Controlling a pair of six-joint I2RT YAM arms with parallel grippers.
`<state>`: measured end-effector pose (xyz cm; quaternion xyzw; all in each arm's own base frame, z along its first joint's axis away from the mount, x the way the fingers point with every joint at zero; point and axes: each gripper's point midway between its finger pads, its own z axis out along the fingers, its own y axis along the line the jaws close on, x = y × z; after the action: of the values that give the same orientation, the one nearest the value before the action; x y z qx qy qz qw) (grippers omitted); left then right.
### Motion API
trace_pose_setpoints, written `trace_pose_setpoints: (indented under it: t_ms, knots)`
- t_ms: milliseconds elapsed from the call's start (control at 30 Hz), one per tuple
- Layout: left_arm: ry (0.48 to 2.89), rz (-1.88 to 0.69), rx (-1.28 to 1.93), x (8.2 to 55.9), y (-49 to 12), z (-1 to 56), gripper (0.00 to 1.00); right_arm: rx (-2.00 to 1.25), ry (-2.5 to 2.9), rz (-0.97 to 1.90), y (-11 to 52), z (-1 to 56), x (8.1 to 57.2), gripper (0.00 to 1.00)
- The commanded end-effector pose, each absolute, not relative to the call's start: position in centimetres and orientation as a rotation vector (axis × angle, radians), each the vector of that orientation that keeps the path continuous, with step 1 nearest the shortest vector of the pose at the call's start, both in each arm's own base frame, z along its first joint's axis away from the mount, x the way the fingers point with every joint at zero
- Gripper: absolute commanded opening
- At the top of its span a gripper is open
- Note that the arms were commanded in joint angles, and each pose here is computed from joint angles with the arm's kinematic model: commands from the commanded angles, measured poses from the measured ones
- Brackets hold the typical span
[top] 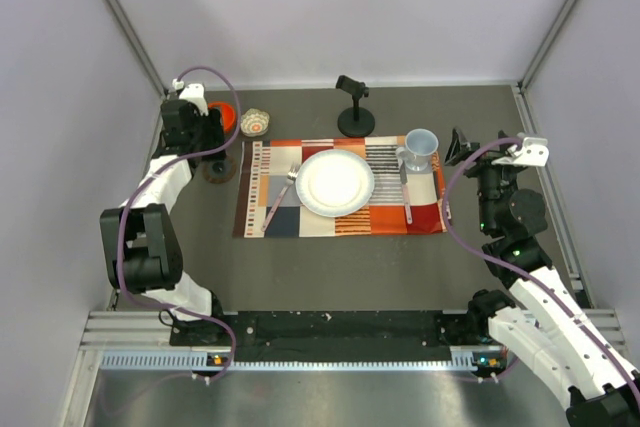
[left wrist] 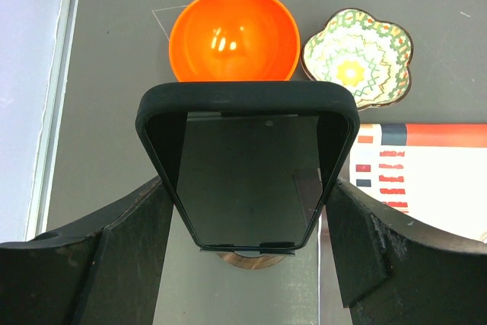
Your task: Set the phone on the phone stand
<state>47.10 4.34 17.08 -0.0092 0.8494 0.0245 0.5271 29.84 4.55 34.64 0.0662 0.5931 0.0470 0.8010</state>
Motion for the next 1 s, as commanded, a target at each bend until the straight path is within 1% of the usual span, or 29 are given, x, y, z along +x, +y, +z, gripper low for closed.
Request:
trace_pose_setpoints:
  t_ms: [0, 67, 133, 167, 300, 367, 400, 500, 533, 567, 600, 633, 667, 700, 733, 767, 800, 967]
  knots:
    - [1.961, 0.09, -0.015, 48.4, 4.9, 18.2, 0.0, 0.152, 1.221, 0.116, 4.6, 36.0, 29.3, 0.99]
    - [1.969, 0.091, -0.03, 48.5, 5.0, 18.0, 0.0, 0.152, 1.221, 0.116, 4.6, 35.9, 29.3, 0.99]
    - [1.973, 0.095, -0.039, 48.4, 5.1, 17.8, 0.06, 0.151, 1.221, 0.117, 4.6, 35.9, 29.3, 0.99]
    - [1.977, 0.13, -0.061, 48.4, 5.7, 17.7, 0.16, 0.151, 1.221, 0.114, 4.6, 35.9, 29.3, 0.99]
    - [1.974, 0.153, -0.083, 48.3, 6.1, 18.1, 0.4, 0.149, 1.224, 0.115, 4.7, 35.8, 29.4, 0.99]
    - [1.965, 0.144, -0.091, 48.2, 6.0, 18.3, 0.45, 0.146, 1.221, 0.118, 4.7, 35.9, 29.3, 0.99]
    - [1.964, 0.141, -0.092, 48.2, 6.0, 18.3, 0.5, 0.146, 1.221, 0.116, 4.7, 35.9, 29.3, 0.99]
    - [1.957, 0.16, -0.11, 48.1, 6.3, 18.6, 0.52, 0.143, 1.221, 0.118, 4.7, 35.9, 29.3, 0.99]
    - [1.952, 0.164, -0.11, 48.0, 6.3, 18.7, 0.54, 0.144, 1.222, 0.119, 4.8, 35.9, 29.3, 0.99]
    - [1.944, 0.163, -0.112, 48.0, 6.3, 19.0, 0.58, 0.143, 1.222, 0.12, 4.8, 35.9, 29.3, 0.99]
    - [1.941, 0.158, -0.11, 48.0, 6.2, 19.1, 0.65, 0.144, 1.219, 0.121, 4.8, 36.0, 29.3, 0.99]
    - [1.936, 0.149, -0.113, 48.1, 6.1, 19.3, 0.82, 0.142, 1.221, 0.119, 4.8, 35.9, 29.3, 0.99]
    - [1.93, 0.143, -0.115, 48.0, 6.1, 19.6, 0.87, 0.141, 1.221, 0.12, 4.8, 35.9, 29.3, 0.99]
    - [1.924, 0.131, -0.108, 48.0, 5.8, 19.8, 0.88, 0.142, 1.222, 0.118, 4.8, 35.9, 29.4, 0.99]
    - [1.921, 0.129, -0.108, 48.0, 5.7, 19.9, 0.93, 0.142, 1.222, 0.121, 4.8, 35.9, 29.3, 0.99]
    - [1.919, 0.129, -0.105, 48.0, 5.5, 20.1, 0.94, 0.14, 1.222, 0.122, 4.8, 35.9, 29.3, 0.99]
    - [1.913, 0.127, -0.105, 47.9, 5.5, 20.3, 0.99, 0.14, 1.221, 0.121, 4.8, 36.0, 29.3, 0.99]
    - [1.873, 0.101, -0.104, 47.5, 4.4, 22.6, 0.99, 0.137, 1.228, 0.121, 4.9, 35.8, 29.5, 0.99]
